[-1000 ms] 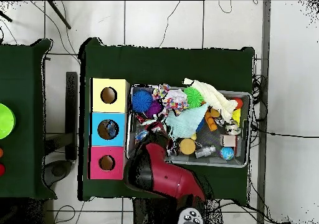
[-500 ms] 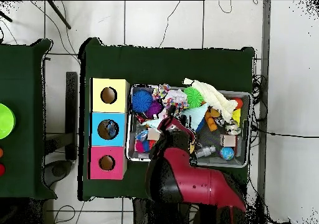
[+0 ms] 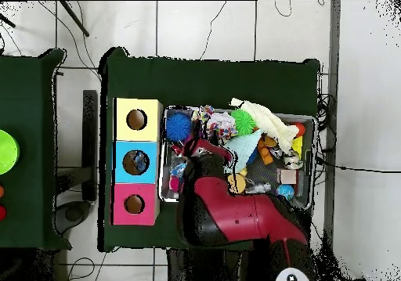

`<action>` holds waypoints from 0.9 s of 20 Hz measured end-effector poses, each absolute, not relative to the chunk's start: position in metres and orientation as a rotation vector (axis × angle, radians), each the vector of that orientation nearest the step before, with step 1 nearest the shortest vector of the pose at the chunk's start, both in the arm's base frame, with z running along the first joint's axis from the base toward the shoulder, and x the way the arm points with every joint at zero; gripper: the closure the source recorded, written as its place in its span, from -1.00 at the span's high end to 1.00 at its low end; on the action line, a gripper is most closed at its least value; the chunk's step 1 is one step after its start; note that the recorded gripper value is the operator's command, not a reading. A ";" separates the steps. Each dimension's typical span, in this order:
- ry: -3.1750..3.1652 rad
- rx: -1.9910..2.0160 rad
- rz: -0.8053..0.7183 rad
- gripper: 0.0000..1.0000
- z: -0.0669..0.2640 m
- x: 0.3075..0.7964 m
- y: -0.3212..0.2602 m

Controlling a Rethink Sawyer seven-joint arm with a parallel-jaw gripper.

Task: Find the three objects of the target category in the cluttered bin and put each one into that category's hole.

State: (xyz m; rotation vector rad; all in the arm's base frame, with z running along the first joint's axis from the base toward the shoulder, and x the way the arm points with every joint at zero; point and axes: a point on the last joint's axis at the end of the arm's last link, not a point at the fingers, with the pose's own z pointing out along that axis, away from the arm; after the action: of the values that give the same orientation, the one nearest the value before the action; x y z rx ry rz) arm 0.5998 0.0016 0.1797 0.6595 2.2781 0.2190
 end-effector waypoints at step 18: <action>2.476 0.417 0.289 1.00 0.152 0.608 0.032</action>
State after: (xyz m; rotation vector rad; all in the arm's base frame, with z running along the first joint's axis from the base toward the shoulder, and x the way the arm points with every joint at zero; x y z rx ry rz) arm 0.6078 0.0318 0.1520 0.4171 2.4757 0.2890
